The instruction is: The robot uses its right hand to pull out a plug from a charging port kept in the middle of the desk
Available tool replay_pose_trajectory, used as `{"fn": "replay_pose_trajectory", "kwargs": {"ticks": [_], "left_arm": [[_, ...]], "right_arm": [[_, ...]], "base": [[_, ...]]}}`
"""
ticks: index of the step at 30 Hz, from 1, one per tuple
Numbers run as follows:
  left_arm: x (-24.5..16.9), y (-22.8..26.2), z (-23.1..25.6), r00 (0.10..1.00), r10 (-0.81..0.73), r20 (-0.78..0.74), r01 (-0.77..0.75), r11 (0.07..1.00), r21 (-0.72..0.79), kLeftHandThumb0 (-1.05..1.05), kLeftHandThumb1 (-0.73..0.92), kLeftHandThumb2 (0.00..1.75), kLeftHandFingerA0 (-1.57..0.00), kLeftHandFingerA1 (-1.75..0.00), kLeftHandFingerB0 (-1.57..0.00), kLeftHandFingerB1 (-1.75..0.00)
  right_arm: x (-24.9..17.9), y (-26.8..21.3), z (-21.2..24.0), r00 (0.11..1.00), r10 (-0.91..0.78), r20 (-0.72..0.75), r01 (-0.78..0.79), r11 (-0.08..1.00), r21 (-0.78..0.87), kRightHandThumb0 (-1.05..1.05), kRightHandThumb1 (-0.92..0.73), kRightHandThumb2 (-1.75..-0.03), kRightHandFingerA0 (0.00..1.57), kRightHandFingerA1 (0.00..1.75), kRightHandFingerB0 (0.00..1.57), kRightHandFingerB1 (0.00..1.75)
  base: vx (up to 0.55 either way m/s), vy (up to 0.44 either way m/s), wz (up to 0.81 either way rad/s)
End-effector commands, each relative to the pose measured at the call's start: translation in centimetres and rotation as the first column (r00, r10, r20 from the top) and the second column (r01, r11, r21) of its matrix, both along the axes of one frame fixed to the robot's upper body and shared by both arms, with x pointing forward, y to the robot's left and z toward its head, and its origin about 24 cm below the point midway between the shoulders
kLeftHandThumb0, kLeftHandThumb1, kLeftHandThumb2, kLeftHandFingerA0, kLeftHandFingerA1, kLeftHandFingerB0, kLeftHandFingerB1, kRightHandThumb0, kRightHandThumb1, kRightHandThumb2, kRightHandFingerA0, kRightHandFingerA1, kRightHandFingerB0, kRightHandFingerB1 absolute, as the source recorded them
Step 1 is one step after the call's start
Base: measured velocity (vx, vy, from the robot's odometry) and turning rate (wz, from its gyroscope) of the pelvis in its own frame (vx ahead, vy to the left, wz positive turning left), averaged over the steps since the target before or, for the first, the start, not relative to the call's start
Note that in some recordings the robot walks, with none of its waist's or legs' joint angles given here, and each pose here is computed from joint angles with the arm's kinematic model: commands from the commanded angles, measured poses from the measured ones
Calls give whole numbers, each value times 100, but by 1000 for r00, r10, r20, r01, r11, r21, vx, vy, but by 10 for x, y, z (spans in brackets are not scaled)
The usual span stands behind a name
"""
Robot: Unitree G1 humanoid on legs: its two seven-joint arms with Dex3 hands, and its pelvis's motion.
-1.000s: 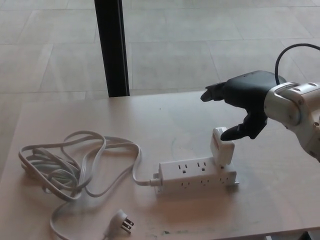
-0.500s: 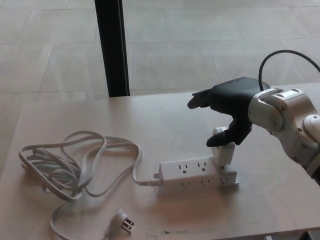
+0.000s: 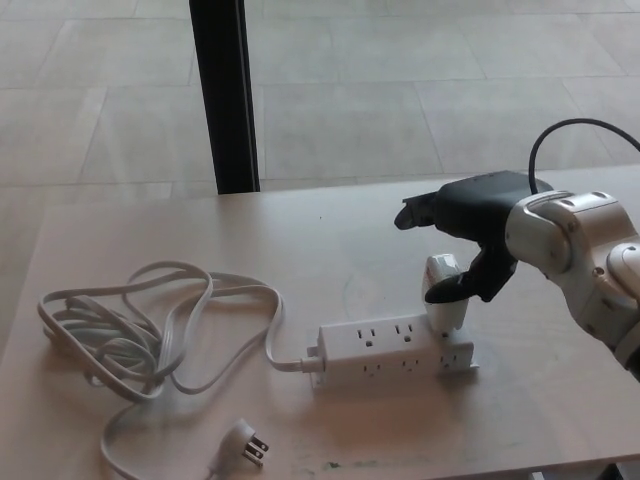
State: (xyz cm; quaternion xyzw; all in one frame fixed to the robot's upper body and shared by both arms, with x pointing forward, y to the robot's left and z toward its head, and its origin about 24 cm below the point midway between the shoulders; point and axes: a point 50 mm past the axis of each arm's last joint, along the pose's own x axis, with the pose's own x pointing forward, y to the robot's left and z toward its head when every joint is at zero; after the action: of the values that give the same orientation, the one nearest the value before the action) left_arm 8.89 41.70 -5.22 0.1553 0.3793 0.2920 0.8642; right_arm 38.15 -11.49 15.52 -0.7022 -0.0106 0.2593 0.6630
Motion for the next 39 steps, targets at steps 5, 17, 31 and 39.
{"fn": "replay_pose_trajectory", "kwargs": {"ticks": [5,17,31,39], "left_arm": [[-4,5,3,1000,2,-11,-2,1000,11,-70,81,64,-78,-61,-57,-47],[-4,4,3,1000,0,-9,0,1000,12,-69,85,65,-77,-61,-57,-49],[-7,3,3,1000,-17,-12,18,999,31,-70,86,66,-79,-63,-54,-47],[-7,3,2,1000,-2,-6,3,1000,17,-70,86,66,-79,-63,-53,-47]], "right_arm": [[-3,-11,-10,998,-42,-47,43,999,13,-89,-71,-63,94,136,19,32],[-9,-7,-22,991,-64,-115,71,996,58,-89,-68,-62,99,133,18,31],[-5,-15,-21,984,-116,-138,115,993,-15,-81,-62,-60,99,124,17,29],[-6,-13,-19,989,-102,-109,106,994,26,-68,-63,-59,74,128,20,32]], "base": [[0,0,0],[0,0,0],[0,0,0],[0,0,0]]}}
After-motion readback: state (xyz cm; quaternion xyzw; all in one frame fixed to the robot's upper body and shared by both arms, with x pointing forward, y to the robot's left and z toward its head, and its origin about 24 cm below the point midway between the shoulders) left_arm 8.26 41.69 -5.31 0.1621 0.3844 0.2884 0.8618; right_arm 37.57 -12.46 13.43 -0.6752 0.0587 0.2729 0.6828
